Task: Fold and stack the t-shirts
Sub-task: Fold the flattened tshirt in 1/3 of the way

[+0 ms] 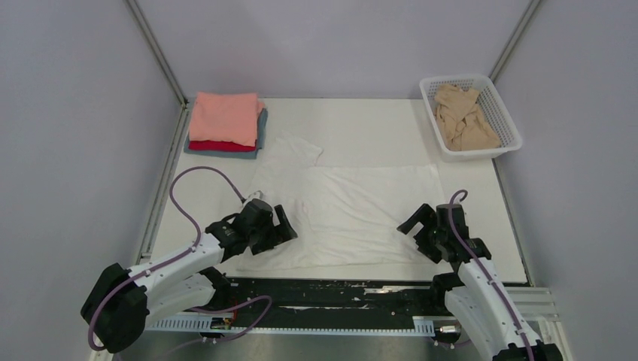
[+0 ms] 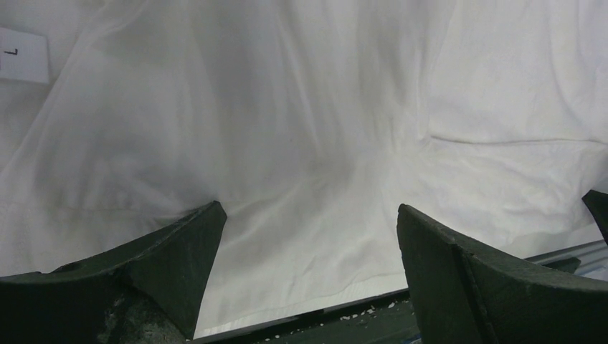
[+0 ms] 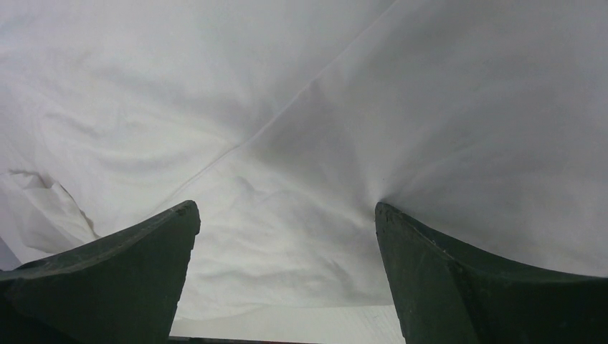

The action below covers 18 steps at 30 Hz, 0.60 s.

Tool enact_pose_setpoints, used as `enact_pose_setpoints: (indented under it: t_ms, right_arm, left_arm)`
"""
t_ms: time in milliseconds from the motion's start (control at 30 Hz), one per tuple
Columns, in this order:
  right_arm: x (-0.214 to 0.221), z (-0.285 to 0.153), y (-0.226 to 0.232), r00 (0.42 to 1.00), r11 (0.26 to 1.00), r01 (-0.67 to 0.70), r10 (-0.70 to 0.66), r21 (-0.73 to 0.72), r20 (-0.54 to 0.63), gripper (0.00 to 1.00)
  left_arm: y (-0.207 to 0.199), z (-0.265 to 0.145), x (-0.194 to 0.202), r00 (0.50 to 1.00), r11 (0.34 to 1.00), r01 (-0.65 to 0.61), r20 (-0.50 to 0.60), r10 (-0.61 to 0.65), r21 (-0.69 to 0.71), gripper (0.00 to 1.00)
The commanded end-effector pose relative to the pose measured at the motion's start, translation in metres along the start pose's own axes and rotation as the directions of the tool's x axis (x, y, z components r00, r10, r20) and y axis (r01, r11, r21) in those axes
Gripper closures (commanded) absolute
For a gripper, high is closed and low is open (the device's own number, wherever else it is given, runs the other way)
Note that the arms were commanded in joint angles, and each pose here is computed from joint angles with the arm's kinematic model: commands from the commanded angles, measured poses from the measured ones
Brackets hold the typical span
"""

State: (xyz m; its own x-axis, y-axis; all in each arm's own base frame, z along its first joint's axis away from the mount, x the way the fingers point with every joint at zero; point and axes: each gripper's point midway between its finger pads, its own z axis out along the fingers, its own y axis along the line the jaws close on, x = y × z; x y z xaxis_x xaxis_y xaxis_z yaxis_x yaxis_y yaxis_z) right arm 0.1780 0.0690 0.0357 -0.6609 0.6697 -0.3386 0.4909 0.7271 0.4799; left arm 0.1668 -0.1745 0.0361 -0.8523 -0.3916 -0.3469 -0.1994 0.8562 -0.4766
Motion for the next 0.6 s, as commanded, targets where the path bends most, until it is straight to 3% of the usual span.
enact_pose_setpoints:
  t_ms: [0,133,333,433,567]
  right_arm:
    - [0.026,-0.008,-0.018,0.994,0.996,-0.050,0.057,0.074,-0.093,0.00]
    - [0.025,-0.015,-0.015,0.995,0.996,-0.075,0.078,0.057,-0.060,0.00]
    - [0.015,-0.025,-0.011,0.997,0.996,-0.075,0.076,0.054,-0.018,0.00]
    - [-0.007,-0.037,0.009,0.997,0.999,-0.053,0.053,-0.014,0.061,0.00]
    - [-0.051,-0.066,0.050,0.975,0.991,0.030,0.000,-0.131,0.223,0.00]
  left_arm:
    - [0.049,-0.004,0.027,0.996,0.982,-0.009,-0.090,-0.008,-0.187,0.00]
    - [0.060,-0.008,0.024,0.998,0.972,-0.006,-0.062,-0.009,-0.236,0.00]
    - [0.030,-0.011,0.010,0.999,0.992,-0.031,-0.029,0.027,-0.120,0.00]
    - [0.014,-0.018,-0.005,0.997,0.994,-0.079,0.012,0.081,-0.078,0.00]
    - [-0.026,-0.039,-0.049,0.975,0.988,-0.153,0.162,0.154,-0.014,0.00]
